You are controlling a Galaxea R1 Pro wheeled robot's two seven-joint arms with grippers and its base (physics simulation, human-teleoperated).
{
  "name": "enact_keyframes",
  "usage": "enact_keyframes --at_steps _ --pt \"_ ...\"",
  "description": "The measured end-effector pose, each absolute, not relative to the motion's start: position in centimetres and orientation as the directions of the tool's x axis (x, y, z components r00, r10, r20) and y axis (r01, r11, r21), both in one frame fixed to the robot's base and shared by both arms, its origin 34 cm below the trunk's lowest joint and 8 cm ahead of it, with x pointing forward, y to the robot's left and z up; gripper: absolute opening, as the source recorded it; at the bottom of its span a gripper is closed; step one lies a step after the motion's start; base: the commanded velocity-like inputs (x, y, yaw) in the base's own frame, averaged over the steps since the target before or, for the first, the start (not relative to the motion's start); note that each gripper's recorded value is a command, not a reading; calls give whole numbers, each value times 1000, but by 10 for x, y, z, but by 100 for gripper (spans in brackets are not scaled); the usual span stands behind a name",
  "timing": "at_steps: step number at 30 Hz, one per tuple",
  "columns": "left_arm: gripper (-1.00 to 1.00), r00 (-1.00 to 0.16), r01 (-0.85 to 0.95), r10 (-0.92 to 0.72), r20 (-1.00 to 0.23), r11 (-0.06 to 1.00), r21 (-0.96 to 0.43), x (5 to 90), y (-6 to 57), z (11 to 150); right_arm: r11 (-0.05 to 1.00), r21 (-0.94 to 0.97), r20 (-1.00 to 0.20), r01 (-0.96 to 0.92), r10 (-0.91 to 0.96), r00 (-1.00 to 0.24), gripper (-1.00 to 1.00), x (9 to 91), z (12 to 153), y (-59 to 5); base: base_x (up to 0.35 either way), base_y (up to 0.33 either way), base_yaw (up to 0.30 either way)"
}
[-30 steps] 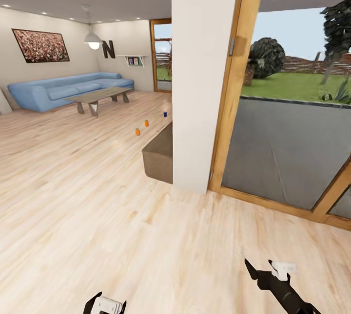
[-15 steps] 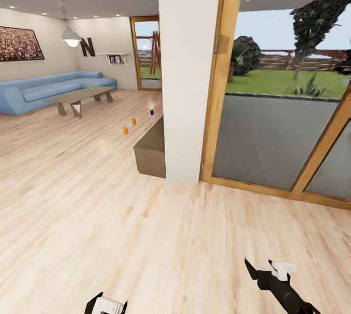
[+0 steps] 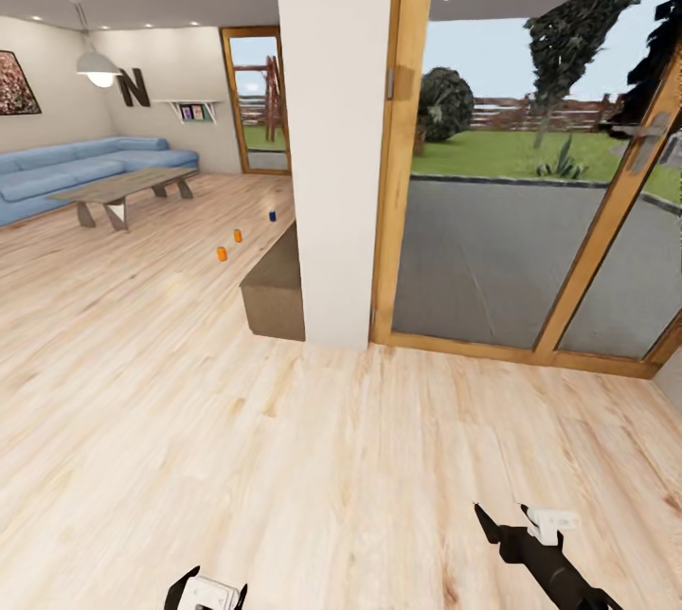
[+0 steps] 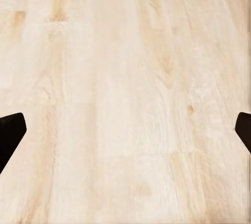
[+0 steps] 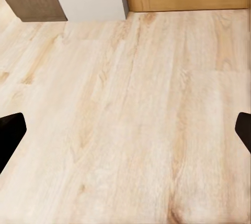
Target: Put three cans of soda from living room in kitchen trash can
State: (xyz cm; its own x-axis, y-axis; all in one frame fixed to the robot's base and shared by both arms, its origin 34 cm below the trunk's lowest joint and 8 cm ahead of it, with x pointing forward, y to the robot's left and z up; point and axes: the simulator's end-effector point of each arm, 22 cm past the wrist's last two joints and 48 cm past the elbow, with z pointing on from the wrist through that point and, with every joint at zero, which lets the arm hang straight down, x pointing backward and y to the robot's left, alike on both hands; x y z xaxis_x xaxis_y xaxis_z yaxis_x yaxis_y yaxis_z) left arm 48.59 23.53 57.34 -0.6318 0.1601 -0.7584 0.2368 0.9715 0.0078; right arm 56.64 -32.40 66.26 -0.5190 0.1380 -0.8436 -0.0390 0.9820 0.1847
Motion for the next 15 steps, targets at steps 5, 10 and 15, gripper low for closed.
enact_keyframes --at_steps 5,10,15 --pt "100 -630 241 164 -759 970 9 486 234 574 982 185 -843 -42 137 -519 100 566 662 -323 -3 -254 -11" --pt "100 -629 244 166 -759 970 10 486 234 574 982 186 -844 -39 139 -518 100 566 663 -324 0 -285 -29" --pt "100 -628 244 165 -761 970 10 487 233 575 982 186 -845 -38 140 -516 100 567 664 -324 0 -287 -161"
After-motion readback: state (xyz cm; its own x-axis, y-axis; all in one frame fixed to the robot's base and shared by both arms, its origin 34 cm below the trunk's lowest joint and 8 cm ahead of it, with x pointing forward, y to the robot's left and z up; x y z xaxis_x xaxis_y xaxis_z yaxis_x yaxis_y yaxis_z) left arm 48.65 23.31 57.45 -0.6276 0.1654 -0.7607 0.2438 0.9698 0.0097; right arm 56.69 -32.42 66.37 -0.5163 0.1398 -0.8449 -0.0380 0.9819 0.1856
